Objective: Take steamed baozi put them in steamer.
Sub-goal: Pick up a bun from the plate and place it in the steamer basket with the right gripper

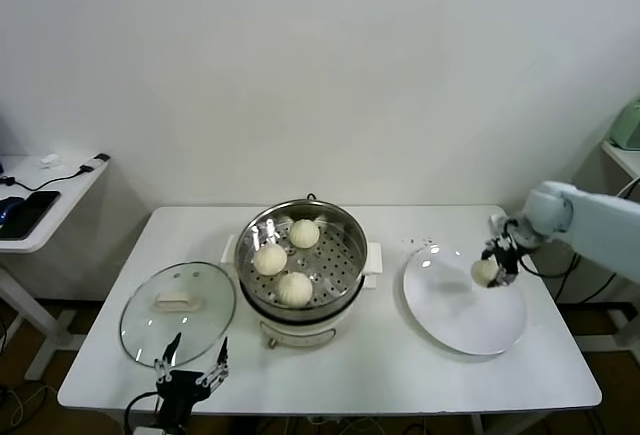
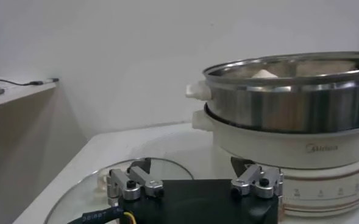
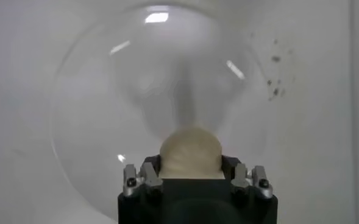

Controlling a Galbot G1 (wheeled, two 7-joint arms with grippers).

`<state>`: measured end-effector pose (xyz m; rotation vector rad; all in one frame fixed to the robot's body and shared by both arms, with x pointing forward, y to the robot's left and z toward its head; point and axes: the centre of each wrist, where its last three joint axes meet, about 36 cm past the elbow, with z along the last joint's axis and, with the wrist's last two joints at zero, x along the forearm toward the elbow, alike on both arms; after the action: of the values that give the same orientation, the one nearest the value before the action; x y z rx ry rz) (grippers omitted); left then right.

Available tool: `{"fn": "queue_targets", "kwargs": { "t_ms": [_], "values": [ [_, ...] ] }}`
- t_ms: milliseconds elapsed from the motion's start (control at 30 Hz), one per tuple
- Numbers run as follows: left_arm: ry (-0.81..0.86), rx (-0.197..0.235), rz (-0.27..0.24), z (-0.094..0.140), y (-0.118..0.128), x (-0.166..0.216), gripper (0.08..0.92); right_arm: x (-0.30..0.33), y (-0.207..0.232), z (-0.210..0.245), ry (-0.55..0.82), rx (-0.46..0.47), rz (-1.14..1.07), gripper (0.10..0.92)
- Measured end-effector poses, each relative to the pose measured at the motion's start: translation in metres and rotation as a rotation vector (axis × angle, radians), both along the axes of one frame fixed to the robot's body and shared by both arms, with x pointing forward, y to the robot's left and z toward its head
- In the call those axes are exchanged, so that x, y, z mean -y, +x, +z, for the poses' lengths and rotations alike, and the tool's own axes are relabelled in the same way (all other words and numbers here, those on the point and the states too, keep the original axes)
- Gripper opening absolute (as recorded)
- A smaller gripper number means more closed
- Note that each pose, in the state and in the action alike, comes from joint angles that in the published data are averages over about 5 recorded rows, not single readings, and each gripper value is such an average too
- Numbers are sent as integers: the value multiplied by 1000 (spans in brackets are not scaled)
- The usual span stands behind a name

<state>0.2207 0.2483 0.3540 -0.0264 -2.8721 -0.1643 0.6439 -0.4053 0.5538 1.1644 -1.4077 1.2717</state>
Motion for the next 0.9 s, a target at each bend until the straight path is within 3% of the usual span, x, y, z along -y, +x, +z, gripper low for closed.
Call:
{"fn": "queue_targets", "kwargs": {
  "t_ms": [267,467,667,900],
  "values": [
    [-9,12,-16,4,4,5,823,-86,-5,103,102,40,76,653],
    [-16,18,-28,7,6,9,823,-161,-16,148,168,56,112,653],
    [-18,19,-30,8,5,10,823,-227,-24,152,186,47,143,653],
    [-17,15,-25,8,4,8,823,-280,-22,118,168,22,171,653]
  ]
}}
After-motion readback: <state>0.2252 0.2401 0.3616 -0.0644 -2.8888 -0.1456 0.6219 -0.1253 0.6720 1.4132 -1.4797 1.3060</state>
